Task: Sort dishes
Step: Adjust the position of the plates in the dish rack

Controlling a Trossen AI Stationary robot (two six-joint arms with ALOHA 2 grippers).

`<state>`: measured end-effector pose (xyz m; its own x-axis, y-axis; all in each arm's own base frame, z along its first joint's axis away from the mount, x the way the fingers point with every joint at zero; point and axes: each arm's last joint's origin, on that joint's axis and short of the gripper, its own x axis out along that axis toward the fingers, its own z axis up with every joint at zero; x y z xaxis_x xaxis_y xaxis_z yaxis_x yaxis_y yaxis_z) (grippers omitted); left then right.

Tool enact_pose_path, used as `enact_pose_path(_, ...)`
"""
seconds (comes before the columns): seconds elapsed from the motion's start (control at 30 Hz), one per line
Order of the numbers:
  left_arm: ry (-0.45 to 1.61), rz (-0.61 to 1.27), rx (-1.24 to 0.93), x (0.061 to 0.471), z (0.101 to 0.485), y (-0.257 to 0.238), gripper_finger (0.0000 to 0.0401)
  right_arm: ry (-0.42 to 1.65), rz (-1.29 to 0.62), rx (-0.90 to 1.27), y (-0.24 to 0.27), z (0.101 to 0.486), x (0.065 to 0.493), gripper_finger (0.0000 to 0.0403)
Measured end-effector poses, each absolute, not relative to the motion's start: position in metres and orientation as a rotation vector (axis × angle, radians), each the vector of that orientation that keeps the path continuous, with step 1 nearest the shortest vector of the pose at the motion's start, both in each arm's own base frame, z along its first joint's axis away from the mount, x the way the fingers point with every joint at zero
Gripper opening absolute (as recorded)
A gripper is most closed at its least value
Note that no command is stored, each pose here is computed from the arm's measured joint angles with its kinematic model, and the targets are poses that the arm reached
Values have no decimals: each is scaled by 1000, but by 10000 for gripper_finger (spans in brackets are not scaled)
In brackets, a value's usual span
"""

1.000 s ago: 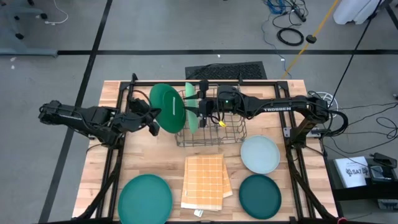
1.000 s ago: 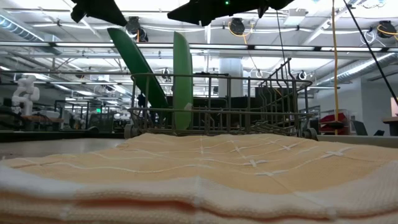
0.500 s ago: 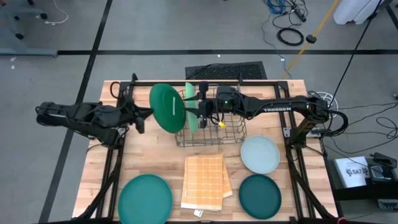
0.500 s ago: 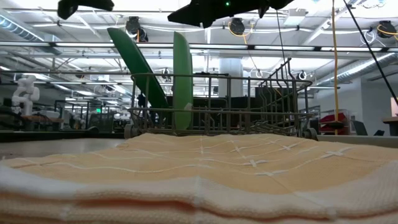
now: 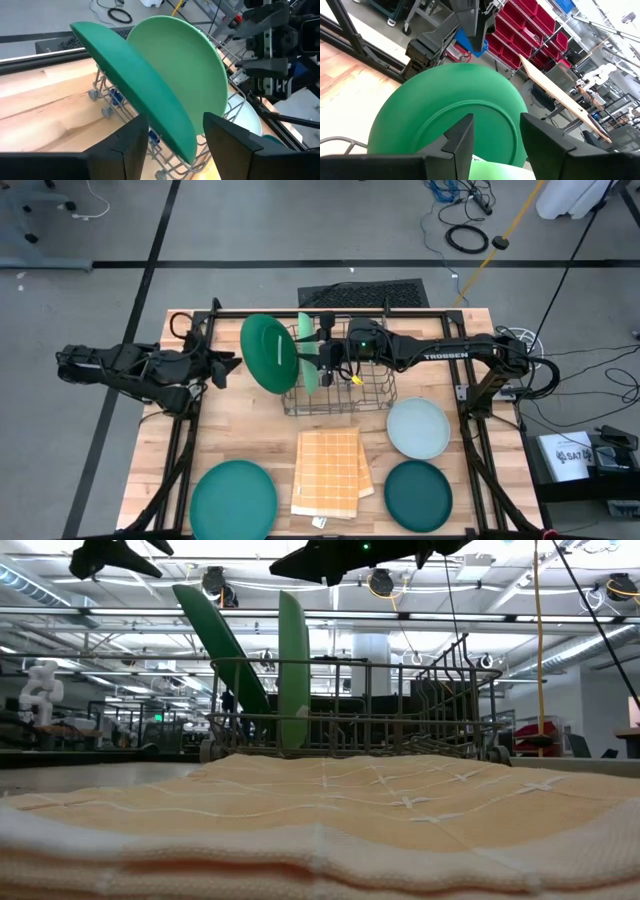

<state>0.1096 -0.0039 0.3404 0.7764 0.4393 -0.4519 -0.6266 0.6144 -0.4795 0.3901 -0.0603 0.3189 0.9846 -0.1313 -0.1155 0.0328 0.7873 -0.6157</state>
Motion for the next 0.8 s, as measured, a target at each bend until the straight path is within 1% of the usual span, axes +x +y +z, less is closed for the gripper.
enact_pose_path(0.3, 347, 639, -700, 121, 336, -2, 201, 135, -71, -665, -51, 320, 392, 153)
enact_pose_path(0.43, 377, 643, -671, 127, 333, -3, 201, 121, -60, -670, -46, 323, 390, 153)
enact_pose_path(0.67, 357, 657, -641, 124, 334, -2, 201, 121, -86, -673, -42, 333, 383, 153)
enact_pose_path(0.8, 365, 666, -650, 122, 320, -1, 201, 113, -88, -673, -42, 337, 381, 153)
